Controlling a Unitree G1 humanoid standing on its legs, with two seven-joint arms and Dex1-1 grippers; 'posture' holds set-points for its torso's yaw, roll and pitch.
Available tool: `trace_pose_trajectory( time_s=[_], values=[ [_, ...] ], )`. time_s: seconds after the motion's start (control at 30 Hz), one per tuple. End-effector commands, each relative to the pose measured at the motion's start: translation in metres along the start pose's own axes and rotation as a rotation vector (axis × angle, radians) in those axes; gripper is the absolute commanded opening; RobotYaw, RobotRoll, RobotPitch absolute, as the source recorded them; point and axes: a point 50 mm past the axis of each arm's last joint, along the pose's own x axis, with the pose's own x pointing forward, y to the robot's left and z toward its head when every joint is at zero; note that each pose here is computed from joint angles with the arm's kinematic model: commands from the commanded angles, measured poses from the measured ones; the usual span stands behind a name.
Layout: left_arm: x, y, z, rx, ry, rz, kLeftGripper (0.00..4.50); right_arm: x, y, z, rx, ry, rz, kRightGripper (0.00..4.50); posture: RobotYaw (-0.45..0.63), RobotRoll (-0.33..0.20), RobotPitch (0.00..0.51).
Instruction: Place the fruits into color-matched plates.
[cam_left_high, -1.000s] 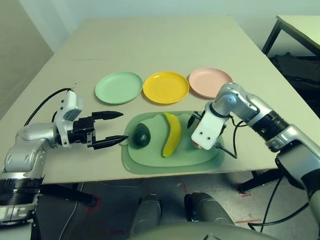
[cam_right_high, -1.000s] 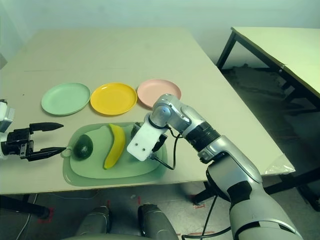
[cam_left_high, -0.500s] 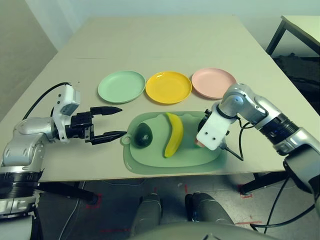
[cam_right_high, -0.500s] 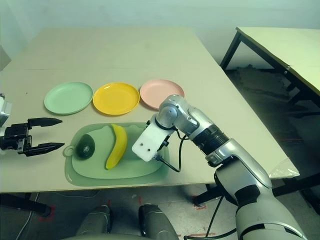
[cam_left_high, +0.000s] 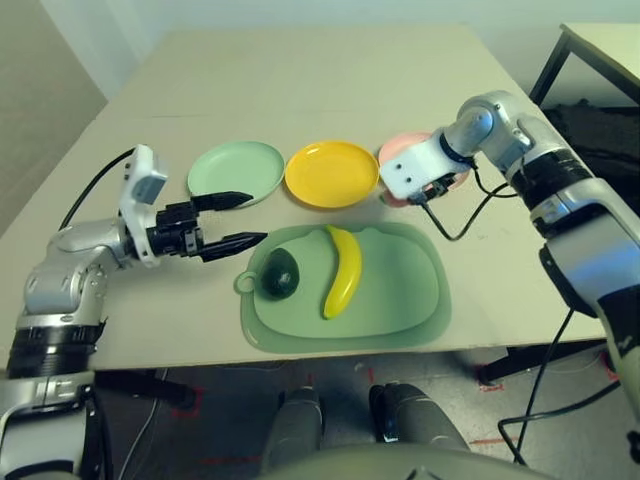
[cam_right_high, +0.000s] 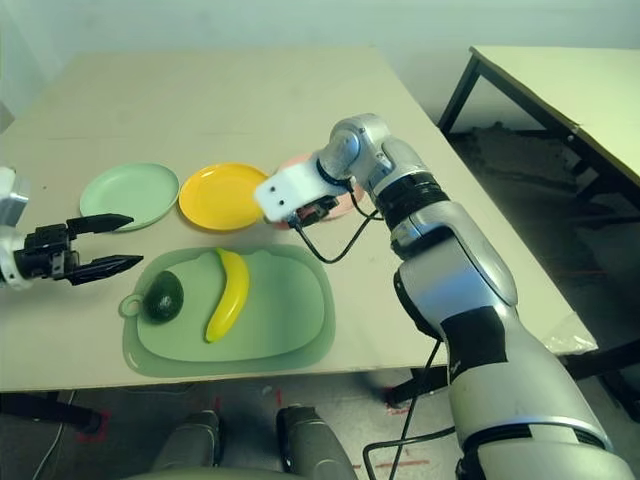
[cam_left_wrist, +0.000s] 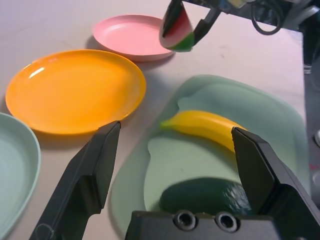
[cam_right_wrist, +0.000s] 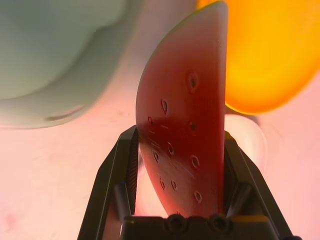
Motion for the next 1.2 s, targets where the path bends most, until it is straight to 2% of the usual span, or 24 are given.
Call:
trace_pose_trajectory(
  time_s=[0.03, 0.23, 0.47, 0.97, 1.1, 1.2],
  values=[
    [0.009, -0.004, 0.004, 0.005, 0.009, 0.02, 4.5, 0.003, -0.001, -0.01, 0.05, 0.068, -0.069, 2.16, 0.07, 0.0, 0.086],
    [0.014, -0.017, 0.008, 0.01, 0.005, -0.006, 4.5, 0.012, 0.007, -0.025, 0.117, 0.161, -0.159, 2.16, 0.1, 0.0, 0.088],
    [0.006, -0.033, 0.019, 0.027, -0.025, -0.137, 4.5, 0.02, 0.017, -0.037, 0.17, 0.225, -0.199, 2.16, 0.12, 0.0, 0.089],
    [0.01, -0.034, 0.02, 0.043, -0.018, -0.137, 4.5, 0.034, 0.028, -0.041, 0.236, 0.243, -0.239, 2.16, 0.13, 0.0, 0.101],
    [0.009, -0.033, 0.02, 0.043, -0.019, -0.127, 4.5, 0.034, 0.028, -0.041, 0.24, 0.244, -0.241, 3.24, 0.13, 0.0, 0.099],
    [0.009, -0.033, 0.02, 0.042, -0.019, -0.125, 4.5, 0.034, 0.028, -0.041, 0.24, 0.244, -0.242, 4.3, 0.13, 0.0, 0.099]
  ],
)
